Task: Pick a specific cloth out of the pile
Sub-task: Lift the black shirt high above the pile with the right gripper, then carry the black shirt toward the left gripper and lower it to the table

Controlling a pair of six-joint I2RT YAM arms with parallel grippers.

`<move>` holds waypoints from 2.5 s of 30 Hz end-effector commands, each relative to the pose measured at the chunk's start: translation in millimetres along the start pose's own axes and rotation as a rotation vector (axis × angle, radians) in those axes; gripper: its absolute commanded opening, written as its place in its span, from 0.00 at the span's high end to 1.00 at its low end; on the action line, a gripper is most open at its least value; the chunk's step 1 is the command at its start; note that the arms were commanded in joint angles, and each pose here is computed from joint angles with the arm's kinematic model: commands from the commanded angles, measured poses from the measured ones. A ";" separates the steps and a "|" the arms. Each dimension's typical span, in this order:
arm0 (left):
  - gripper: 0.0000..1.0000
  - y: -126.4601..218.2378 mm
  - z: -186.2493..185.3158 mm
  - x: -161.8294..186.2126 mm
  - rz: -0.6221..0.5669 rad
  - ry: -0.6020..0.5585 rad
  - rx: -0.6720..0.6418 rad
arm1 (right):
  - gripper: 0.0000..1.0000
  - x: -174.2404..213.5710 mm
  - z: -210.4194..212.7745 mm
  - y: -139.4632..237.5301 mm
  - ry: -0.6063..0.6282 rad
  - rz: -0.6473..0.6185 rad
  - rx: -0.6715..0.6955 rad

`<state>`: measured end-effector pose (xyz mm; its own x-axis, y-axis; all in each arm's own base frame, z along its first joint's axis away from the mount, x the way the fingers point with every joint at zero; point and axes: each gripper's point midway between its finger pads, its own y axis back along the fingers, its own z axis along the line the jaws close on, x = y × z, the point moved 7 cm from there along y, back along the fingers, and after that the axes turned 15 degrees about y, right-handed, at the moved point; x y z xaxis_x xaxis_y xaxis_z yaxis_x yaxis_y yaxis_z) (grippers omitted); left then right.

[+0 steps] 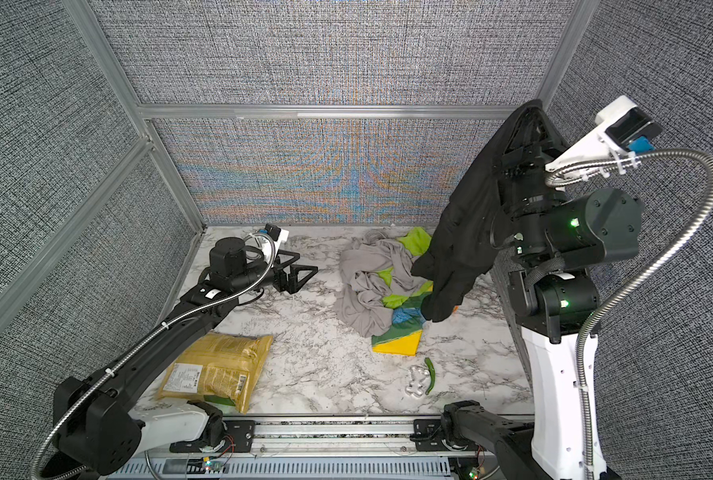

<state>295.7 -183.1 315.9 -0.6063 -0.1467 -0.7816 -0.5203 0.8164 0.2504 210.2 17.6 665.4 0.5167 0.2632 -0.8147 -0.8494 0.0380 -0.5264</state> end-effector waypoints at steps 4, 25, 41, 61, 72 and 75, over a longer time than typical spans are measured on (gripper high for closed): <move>0.01 7.7 -1.6 -12.0 -0.041 0.002 0.062 | 1.00 -27.5 21.7 -11.6 -0.082 -0.115 -0.164; 0.01 70.6 12.7 -47.7 -0.233 -0.061 0.029 | 1.00 36.7 140.5 -46.2 -0.127 0.021 -0.514; 0.01 112.2 28.2 -61.5 -0.402 -0.054 -0.063 | 1.00 111.5 235.7 -53.6 -0.201 0.127 -0.675; 0.02 130.4 28.6 -57.6 -0.452 -0.121 -0.191 | 1.00 219.9 284.3 -47.7 -0.243 0.380 -0.840; 0.02 124.3 34.0 -56.3 -0.434 -0.096 -0.167 | 1.00 222.3 290.0 -48.9 -0.273 0.364 -0.900; 0.03 123.2 34.6 -56.3 -0.429 -0.090 -0.161 | 1.00 238.8 291.5 -47.6 -0.267 0.407 -0.896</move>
<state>287.3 -53.0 363.1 -0.2904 -0.3991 -0.8697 -0.8176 0.5757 0.0088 341.5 358.1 565.2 0.0620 0.2776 -0.9587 -0.5215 -0.8100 -0.2682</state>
